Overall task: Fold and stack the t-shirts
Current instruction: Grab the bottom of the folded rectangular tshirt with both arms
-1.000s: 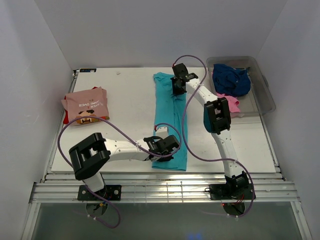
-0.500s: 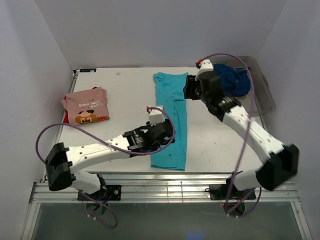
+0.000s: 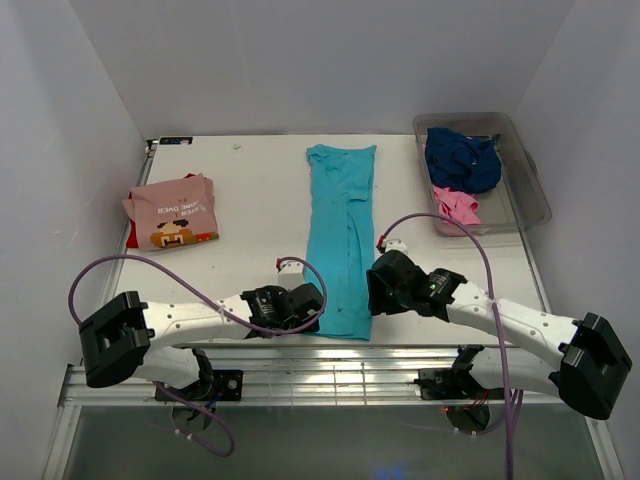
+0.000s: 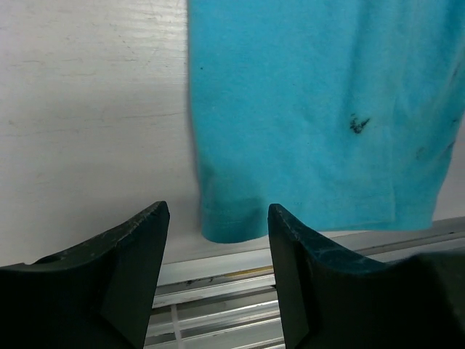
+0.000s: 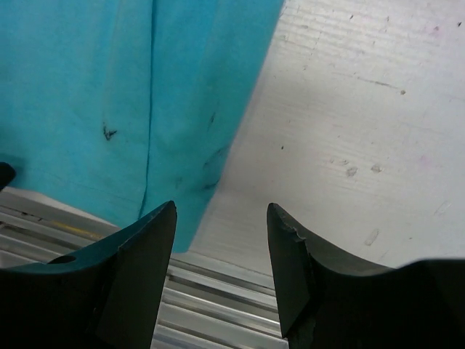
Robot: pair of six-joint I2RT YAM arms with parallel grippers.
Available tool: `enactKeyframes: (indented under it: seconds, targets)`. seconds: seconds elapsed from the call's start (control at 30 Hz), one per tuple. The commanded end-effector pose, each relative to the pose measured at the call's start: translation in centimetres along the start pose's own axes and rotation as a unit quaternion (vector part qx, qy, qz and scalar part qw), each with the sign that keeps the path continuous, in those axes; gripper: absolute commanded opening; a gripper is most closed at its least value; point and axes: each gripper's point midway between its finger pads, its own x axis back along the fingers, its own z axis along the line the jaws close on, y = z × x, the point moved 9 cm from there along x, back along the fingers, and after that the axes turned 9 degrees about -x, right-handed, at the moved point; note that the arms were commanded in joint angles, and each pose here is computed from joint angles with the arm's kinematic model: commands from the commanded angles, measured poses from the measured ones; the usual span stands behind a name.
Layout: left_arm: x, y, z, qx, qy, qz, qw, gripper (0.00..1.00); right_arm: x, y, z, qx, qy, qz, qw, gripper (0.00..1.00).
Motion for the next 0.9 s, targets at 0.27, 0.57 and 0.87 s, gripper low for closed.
enactKeyframes:
  seconds: [0.27,0.57,0.87]
  targets:
    - [0.2,-0.9,-1.1,0.046,-0.051,0.021,0.997,0.67,-0.2,-4.6,1.9,-0.069,0.036,0.036,0.996,0.60]
    - [-0.2,-1.5,0.0,0.055,-0.027,0.011,0.998,0.67,-1.9,-6.3,2.8,-0.041,0.031,0.044,0.998,0.59]
    - [-1.0,-1.9,0.1,0.046,-0.013,0.017,0.999,0.66,-2.1,-6.3,2.8,-0.038,0.027,0.041,0.998,0.58]
